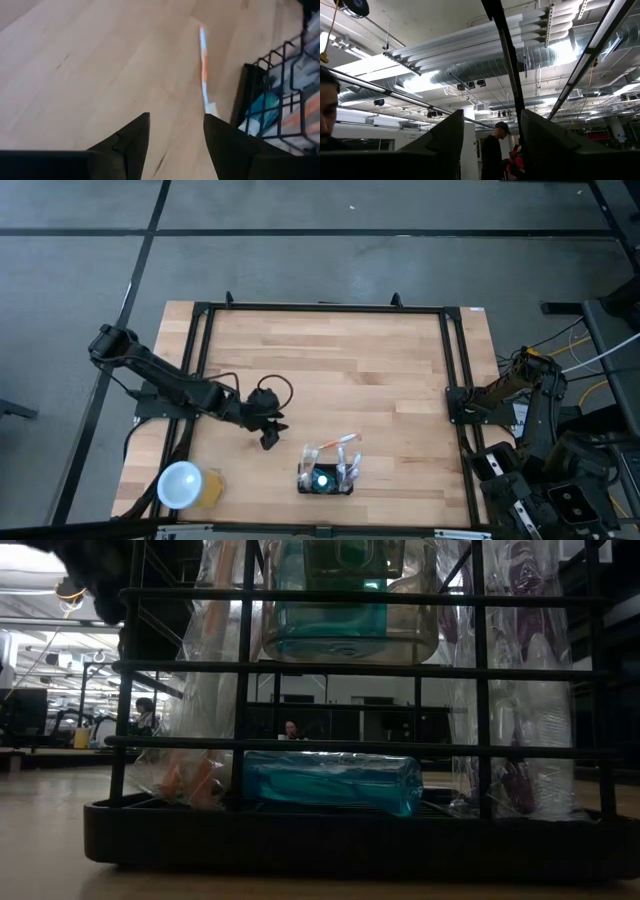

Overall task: Pick & Place toothbrushing station
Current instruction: Put the orange toothbrush into the mesh organizer

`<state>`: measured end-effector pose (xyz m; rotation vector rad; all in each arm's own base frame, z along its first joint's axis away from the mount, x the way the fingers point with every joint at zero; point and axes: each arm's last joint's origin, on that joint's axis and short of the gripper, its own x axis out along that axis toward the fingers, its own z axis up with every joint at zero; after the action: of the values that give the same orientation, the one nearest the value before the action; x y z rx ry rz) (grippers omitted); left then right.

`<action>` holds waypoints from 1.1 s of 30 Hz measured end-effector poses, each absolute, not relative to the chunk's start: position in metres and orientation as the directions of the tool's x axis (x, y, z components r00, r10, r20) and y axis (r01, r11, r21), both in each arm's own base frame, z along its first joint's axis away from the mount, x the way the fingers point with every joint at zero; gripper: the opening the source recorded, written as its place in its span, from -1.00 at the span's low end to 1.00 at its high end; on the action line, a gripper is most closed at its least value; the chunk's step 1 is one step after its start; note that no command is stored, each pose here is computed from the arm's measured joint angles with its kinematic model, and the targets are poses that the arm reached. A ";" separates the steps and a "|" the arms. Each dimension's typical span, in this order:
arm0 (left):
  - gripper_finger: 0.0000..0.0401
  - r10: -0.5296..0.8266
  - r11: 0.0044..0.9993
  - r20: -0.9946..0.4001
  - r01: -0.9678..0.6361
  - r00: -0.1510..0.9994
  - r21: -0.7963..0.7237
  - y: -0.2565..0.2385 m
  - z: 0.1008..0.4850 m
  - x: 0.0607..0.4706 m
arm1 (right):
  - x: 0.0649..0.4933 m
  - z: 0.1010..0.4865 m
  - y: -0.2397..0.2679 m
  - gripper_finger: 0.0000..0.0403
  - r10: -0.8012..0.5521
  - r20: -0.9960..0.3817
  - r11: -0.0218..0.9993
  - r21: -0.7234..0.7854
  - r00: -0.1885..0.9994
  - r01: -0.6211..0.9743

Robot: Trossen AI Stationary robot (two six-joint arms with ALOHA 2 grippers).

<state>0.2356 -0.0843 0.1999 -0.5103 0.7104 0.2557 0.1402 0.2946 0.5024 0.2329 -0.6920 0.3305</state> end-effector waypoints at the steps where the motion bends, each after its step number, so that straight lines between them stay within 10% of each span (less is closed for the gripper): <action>1: -0.09 0.053 0.857 -0.672 -0.379 0.739 -0.349 -0.085 0.197 0.235 | 0.140 0.503 0.294 0.00 0.215 0.661 0.923 0.103 0.719 -0.371; 33: -0.30 -0.109 0.988 -0.560 0.030 0.821 -0.149 -0.085 0.118 0.289 | 0.173 0.517 0.222 0.00 -0.330 0.695 0.870 0.487 0.639 -0.080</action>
<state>0.2890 -0.0848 0.1175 -0.1357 0.6035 -0.0743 0.1729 0.2223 0.5173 0.5115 -0.8757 -0.1504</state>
